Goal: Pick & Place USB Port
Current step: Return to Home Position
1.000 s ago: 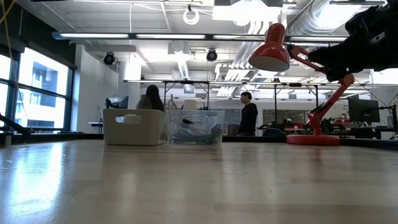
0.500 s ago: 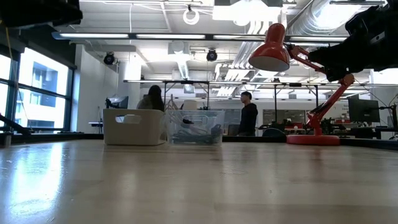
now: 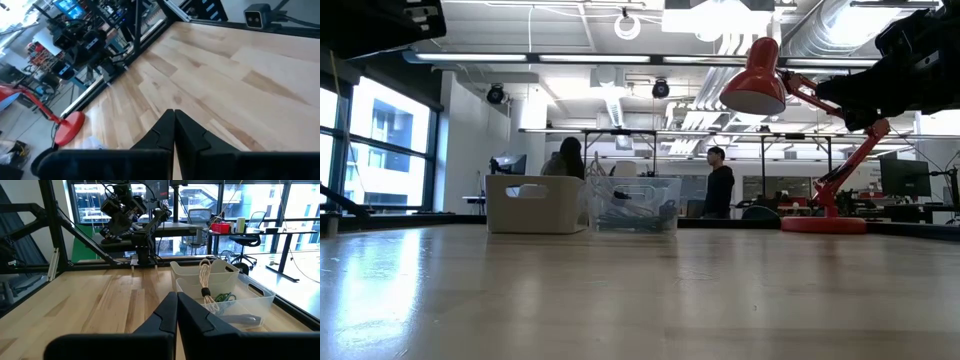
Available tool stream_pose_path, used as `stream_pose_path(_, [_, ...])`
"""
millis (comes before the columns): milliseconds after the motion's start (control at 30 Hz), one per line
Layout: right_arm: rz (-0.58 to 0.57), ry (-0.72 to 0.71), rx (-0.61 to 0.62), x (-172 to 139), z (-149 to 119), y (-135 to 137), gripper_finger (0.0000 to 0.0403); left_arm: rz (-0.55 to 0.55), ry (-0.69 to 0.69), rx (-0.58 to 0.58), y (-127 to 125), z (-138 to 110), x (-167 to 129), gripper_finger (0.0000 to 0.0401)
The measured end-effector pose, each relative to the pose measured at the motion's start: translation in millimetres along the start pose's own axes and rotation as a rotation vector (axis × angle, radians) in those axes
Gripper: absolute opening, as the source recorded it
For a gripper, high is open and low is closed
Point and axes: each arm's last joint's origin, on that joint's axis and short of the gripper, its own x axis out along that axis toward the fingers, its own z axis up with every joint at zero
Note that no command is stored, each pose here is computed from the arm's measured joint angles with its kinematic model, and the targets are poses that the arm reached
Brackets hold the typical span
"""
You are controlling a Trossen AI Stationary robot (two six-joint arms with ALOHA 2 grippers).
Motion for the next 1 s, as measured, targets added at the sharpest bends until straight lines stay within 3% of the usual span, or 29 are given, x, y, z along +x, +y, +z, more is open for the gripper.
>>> stream_pose_path(433, [0.0, 0.0, 0.0, 0, 0, 0, 0.0004, -0.061, 0.09, -0.027, -6, -9, -1, 0.0001])
stream_pose_path(867, [0.0, -0.001, 0.0, 0, 0, 0, 0.0005, -0.013, -0.126, -0.088, 1, -23, -26, 0.0])
stream_pose_path(1000, [0.0, -0.001, 0.0, 0, 0, 0, 0.0001, 0.022, -0.166, -0.052, 5, -27, -31, 0.0])
